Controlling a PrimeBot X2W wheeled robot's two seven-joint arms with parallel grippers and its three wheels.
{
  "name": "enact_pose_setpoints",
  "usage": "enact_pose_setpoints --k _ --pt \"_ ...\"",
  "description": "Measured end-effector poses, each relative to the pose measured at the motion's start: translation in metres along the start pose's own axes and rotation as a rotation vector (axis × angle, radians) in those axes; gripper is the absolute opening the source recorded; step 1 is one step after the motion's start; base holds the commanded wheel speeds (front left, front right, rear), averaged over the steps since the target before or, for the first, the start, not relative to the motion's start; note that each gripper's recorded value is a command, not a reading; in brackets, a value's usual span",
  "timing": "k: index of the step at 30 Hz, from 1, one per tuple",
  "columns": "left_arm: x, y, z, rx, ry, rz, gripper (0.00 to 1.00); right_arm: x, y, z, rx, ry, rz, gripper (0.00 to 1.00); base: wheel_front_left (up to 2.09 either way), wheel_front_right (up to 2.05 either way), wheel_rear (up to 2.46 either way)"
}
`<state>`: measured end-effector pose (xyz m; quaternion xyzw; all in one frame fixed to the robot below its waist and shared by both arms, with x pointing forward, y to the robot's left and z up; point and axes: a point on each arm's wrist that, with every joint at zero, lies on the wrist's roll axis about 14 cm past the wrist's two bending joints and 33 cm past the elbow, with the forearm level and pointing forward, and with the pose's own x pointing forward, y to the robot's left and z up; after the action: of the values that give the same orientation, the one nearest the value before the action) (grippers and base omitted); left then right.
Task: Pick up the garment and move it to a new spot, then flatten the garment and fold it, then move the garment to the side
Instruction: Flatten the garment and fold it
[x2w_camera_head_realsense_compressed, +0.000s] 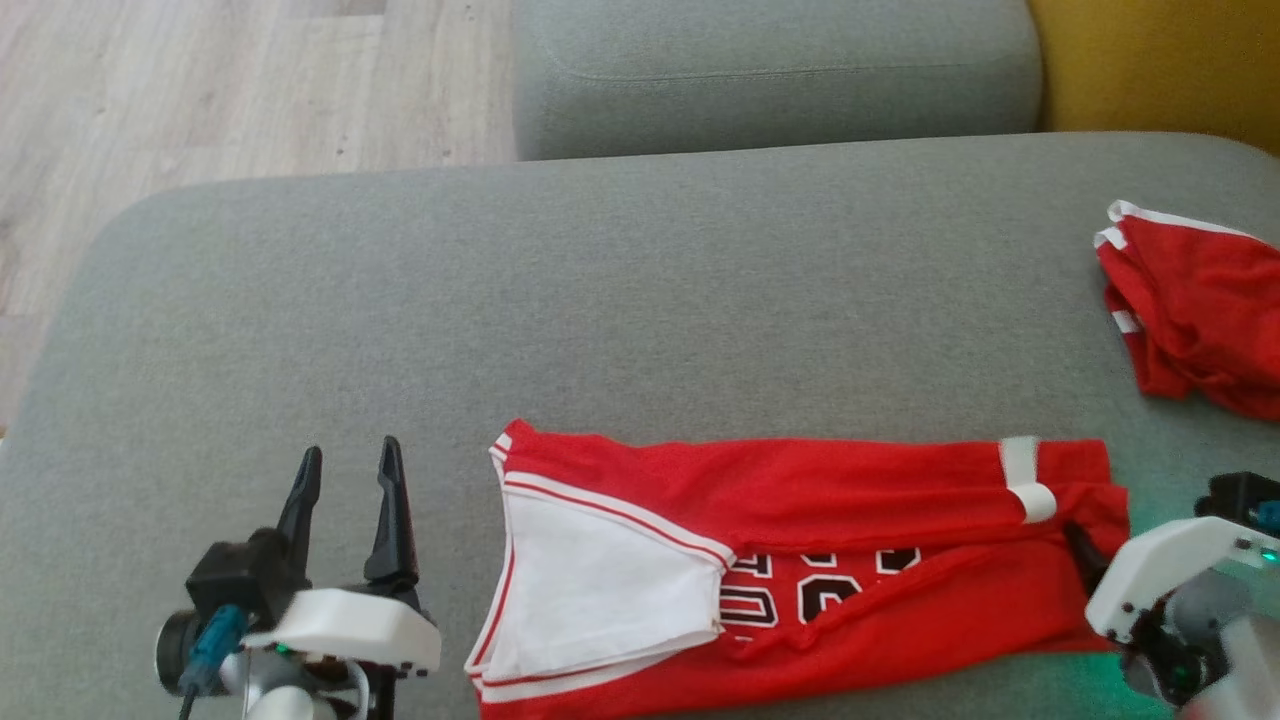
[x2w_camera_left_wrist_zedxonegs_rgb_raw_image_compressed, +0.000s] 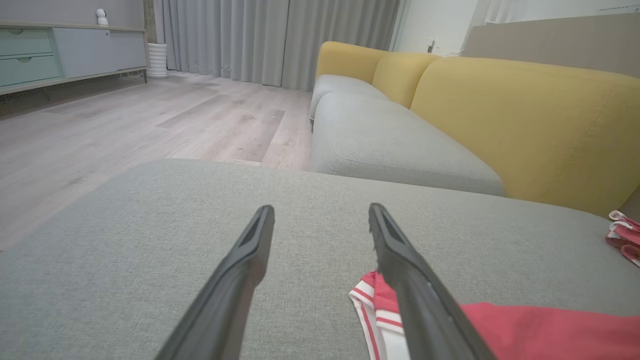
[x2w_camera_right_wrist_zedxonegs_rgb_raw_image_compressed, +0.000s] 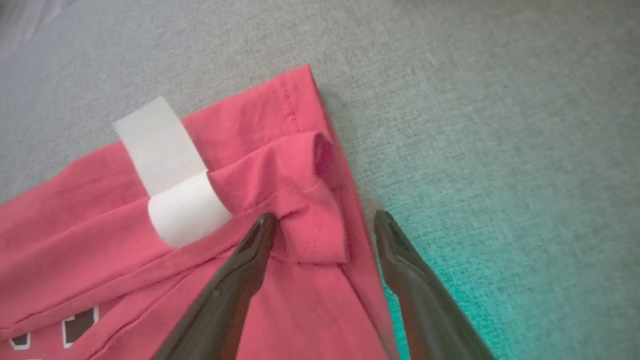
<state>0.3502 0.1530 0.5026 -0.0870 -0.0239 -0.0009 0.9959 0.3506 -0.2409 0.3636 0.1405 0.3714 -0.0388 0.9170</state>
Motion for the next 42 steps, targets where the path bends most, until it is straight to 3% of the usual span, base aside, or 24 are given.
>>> enact_pose_setpoints --k 8,9,12,21,26,31,35,39,42 --pt "-0.004 0.014 -0.002 -0.001 0.005 0.037 1.00 0.010 -0.004 -0.007 0.059 0.074 -0.031 1.00 0.00 0.00 0.00" --pt "-0.004 0.014 -0.003 -0.002 0.007 0.042 1.00 0.011 -0.001 -0.008 0.069 0.082 -0.022 0.86 0.00 0.00 0.00" --pt "-0.003 0.017 -0.004 -0.001 0.009 0.049 1.00 0.012 0.005 -0.012 0.081 0.107 -0.004 0.00 0.00 0.00 0.00" --pt "-0.001 0.013 -0.004 0.002 0.010 0.032 1.00 0.010 0.016 -0.001 0.103 -0.003 0.035 0.00 0.00 0.00 0.00" --pt "-0.001 0.011 -0.004 0.008 0.008 0.025 1.00 0.003 -0.008 0.018 0.087 -0.075 -0.007 0.00 0.00 0.00 0.00" --pt "-0.001 0.012 -0.001 0.005 -0.003 0.026 1.00 -0.010 -0.031 0.065 0.019 -0.196 -0.047 0.00 0.00 0.00 0.00" --pt "-0.003 0.017 0.003 0.005 -0.013 0.041 1.00 -0.015 0.001 0.093 -0.013 -0.279 0.037 0.00 0.00 0.00 0.00" --pt "-0.008 0.024 0.003 0.005 -0.015 0.063 1.00 -0.028 0.062 0.121 -0.032 -0.380 0.198 0.00 0.00 0.00 0.00" --pt "-0.012 0.030 0.003 0.005 -0.013 0.083 1.00 -0.042 0.112 0.123 -0.027 -0.394 0.349 0.00 0.00 0.00 0.00"
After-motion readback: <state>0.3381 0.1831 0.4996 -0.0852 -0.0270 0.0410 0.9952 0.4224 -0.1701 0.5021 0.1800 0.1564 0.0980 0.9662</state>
